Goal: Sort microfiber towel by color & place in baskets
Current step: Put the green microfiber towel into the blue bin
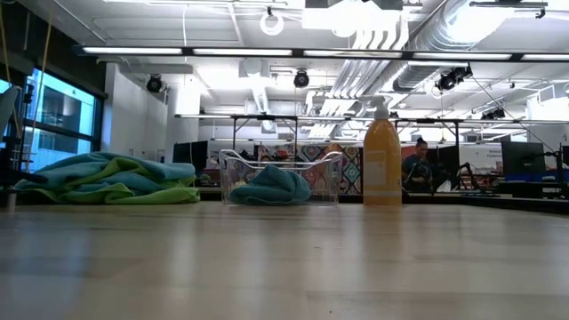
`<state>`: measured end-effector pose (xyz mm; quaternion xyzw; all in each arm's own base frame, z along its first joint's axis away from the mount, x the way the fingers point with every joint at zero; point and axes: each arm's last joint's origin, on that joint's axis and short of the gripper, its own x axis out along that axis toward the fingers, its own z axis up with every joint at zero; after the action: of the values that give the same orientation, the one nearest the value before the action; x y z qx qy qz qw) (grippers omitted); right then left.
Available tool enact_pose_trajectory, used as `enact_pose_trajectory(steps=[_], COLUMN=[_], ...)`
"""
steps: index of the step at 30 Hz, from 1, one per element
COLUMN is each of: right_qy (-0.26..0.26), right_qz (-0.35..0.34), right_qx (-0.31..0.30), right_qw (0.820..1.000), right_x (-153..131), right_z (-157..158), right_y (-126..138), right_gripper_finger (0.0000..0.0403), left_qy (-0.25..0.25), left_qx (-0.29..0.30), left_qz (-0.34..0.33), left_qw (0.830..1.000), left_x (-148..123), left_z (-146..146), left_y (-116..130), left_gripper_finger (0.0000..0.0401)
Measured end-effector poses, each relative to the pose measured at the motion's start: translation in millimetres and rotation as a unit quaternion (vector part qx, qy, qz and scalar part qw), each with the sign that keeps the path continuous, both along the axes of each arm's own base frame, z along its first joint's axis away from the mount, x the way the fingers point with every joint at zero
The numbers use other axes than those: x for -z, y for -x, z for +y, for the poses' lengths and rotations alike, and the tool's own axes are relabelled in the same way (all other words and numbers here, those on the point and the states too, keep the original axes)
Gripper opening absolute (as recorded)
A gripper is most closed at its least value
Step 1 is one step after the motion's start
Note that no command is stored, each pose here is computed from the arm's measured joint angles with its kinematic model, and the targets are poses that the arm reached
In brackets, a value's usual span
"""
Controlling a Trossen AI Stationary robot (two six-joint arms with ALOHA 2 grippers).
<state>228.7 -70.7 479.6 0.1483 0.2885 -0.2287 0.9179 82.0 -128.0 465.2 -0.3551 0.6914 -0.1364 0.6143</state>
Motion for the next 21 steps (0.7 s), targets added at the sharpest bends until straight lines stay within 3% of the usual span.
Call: enact_pose_trajectory(steps=[5,8,14,21], right_qy=[0.001,0.004,0.011,0.019], right_qz=[-0.003,-0.001,-0.011,-0.015], right_qx=[0.000,-0.003,-0.006,-0.010], right_qw=[1.000,1.000,1.000,1.000], right_x=[-0.4,-0.4,-2.4,-3.4], right_z=[0.0,-0.1,-0.4,-0.7], right_y=[-0.3,-0.3,-1.7,-2.4], right_gripper_finger=[0.0291,0.0291,0.0291,0.0291], left_qy=[0.025,0.021,-0.049,-0.200], left_qx=[0.039,0.039,0.026,0.029], left_qz=[0.052,0.041,-0.103,-0.273], left_qw=[0.998,0.998,0.993,0.941], left_x=[-1.4,-1.2,2.0,10.3], left_z=[-4.8,-4.8,-2.3,-6.3], left_y=[8.8,9.2,-2.8,-25.0], left_gripper_finger=[0.0000,0.0000,0.0000,0.0000])
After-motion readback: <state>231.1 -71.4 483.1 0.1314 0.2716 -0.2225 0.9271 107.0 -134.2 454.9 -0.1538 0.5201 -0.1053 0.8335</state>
